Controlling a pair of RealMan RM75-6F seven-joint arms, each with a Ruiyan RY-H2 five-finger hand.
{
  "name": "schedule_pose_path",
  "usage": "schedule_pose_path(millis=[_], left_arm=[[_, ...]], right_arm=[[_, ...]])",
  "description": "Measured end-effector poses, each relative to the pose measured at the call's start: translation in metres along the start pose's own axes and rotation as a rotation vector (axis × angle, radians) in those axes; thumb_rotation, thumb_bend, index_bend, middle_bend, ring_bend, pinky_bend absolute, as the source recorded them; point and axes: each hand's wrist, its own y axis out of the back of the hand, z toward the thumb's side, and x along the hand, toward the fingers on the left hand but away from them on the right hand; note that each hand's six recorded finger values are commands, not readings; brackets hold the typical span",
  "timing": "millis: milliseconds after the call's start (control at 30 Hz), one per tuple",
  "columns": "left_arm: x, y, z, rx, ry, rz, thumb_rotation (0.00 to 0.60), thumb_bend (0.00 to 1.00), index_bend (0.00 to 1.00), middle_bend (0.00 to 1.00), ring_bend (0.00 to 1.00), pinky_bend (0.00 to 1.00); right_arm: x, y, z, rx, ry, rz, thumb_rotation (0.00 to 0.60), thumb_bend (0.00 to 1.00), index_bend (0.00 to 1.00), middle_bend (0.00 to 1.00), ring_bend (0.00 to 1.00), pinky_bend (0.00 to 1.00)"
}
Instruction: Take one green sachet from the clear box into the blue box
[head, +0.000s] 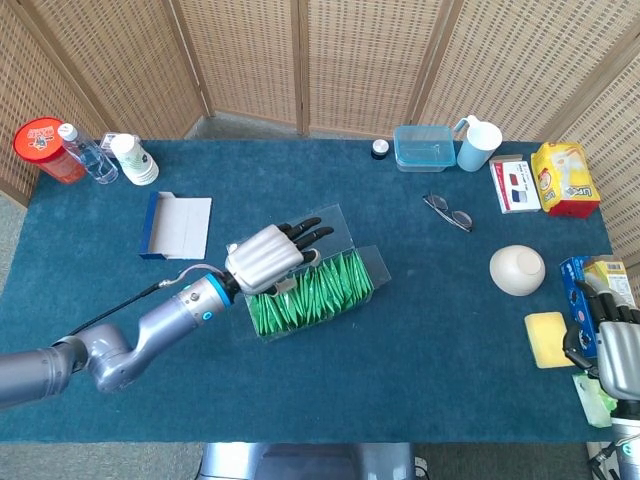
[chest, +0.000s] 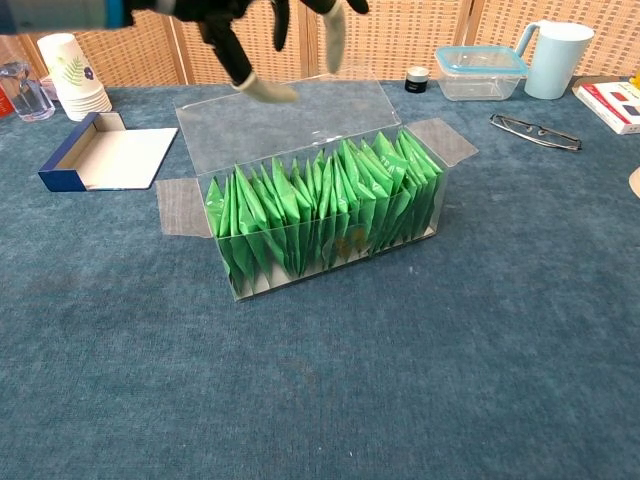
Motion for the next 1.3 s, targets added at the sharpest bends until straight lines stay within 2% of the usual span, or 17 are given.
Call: schedule_pose_path(millis=[633,1167,1300], left_arm=[[0.037,-0.034,0.005,0.066,0.046,-0.103,0.600,0.30,0.36,0.08,0.03,0.32],[0.052,-0.051,0.015,0.097,0.045,-0.146,0.600,0.30,0.37,0.08,0.03,0.32],[0.053,-0.054,0.017,0.101,0.043,-0.150,0.600,0.30,0.40,0.08,0.03,0.31]], right_arm=[[0.005,0.000,-0.007,-0.008,-0.026,-0.008,0.318,0.72,0.13,0.14,0.18,0.29],[0.011,0.005,-0.016,-0.006,-0.050,-0.025,0.319,0.72,0.13,0.14,0.18,0.29],[0.011,0.005,-0.017,-0.005,-0.052,-0.027,0.319,0.72,0.13,0.14,0.18,0.29]])
